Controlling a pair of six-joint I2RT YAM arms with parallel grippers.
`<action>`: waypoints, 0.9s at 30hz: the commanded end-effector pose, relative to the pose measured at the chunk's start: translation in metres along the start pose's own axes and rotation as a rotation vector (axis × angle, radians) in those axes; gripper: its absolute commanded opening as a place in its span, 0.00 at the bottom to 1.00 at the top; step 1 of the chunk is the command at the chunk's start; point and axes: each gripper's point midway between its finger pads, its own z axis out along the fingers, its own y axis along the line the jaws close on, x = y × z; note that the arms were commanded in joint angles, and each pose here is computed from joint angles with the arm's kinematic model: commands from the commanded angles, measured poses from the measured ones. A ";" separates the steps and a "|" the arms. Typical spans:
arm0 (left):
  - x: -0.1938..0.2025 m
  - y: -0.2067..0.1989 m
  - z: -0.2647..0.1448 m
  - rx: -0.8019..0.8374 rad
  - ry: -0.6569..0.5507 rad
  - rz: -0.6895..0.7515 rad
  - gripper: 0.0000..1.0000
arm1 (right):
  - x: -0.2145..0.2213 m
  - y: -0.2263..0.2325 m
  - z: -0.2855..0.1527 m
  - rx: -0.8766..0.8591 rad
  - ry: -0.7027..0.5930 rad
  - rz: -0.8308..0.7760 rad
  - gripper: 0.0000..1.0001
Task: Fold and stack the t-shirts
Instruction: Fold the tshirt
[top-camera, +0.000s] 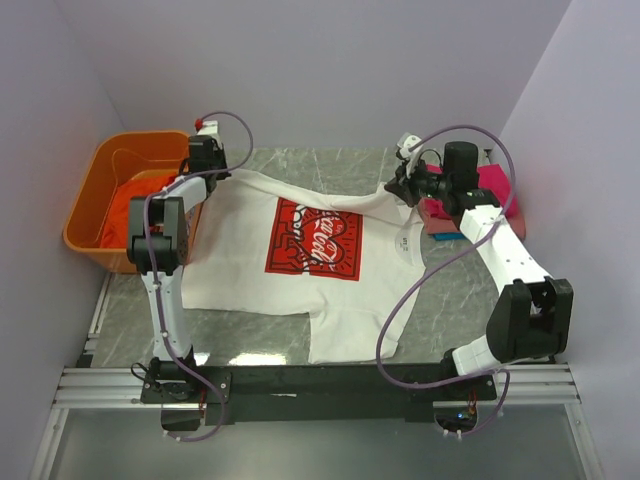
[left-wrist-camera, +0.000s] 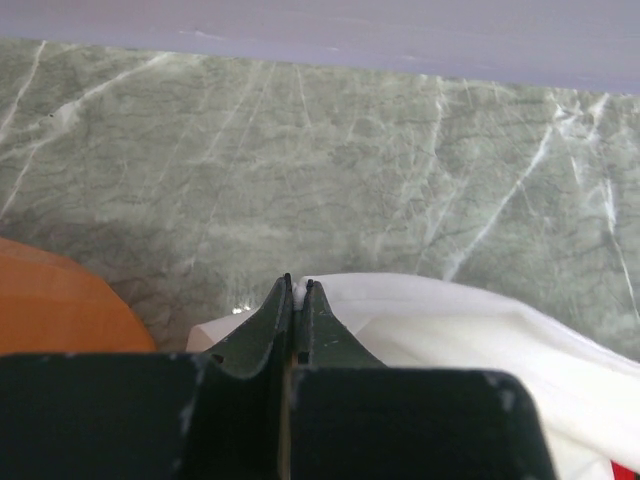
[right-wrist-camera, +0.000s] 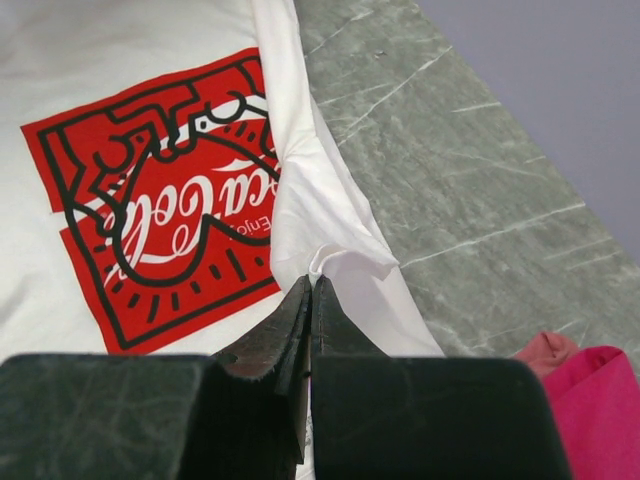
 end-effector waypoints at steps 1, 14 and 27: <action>-0.068 0.001 -0.029 0.027 -0.173 0.013 0.00 | -0.021 0.003 -0.013 0.016 -0.049 -0.070 0.00; -0.066 0.007 -0.047 0.013 -0.168 0.040 0.00 | -0.019 0.010 -0.019 0.014 -0.053 -0.064 0.00; -0.064 -0.009 -0.054 0.108 -0.141 0.101 0.00 | -0.012 0.018 -0.022 0.002 -0.041 -0.053 0.00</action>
